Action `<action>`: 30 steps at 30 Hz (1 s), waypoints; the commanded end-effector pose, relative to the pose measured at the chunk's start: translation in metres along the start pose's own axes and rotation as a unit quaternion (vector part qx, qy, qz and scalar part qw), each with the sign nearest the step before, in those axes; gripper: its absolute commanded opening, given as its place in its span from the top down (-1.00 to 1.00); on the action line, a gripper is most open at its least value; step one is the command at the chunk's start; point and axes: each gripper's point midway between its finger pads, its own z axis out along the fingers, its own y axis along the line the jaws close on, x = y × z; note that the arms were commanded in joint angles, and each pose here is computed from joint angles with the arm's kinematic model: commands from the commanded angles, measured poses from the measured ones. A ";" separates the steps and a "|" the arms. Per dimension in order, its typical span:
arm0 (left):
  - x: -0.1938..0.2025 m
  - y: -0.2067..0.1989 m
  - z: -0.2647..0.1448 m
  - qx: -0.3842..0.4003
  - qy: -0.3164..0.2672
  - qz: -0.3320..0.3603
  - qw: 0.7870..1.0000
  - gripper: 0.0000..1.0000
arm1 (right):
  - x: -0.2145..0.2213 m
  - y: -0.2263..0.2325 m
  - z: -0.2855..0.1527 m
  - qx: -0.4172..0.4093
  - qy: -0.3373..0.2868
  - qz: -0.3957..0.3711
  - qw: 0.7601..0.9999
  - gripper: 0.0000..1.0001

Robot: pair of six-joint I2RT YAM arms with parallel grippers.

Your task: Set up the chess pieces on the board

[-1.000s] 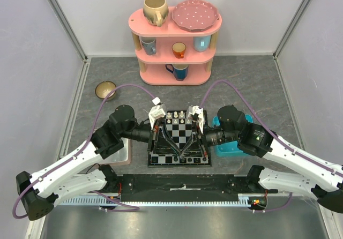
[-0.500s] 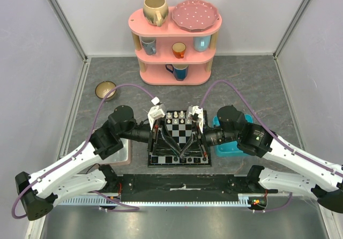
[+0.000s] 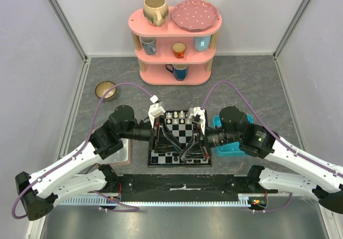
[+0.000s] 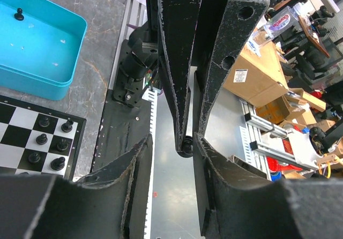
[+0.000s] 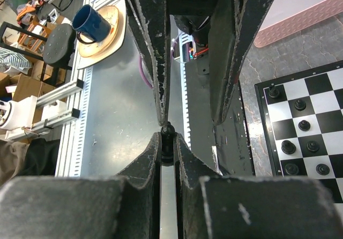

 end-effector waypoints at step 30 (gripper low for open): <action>-0.001 -0.020 0.003 0.056 0.019 0.027 0.998 0.59 | -0.013 0.001 -0.001 0.007 -0.024 -0.017 1.000 1.00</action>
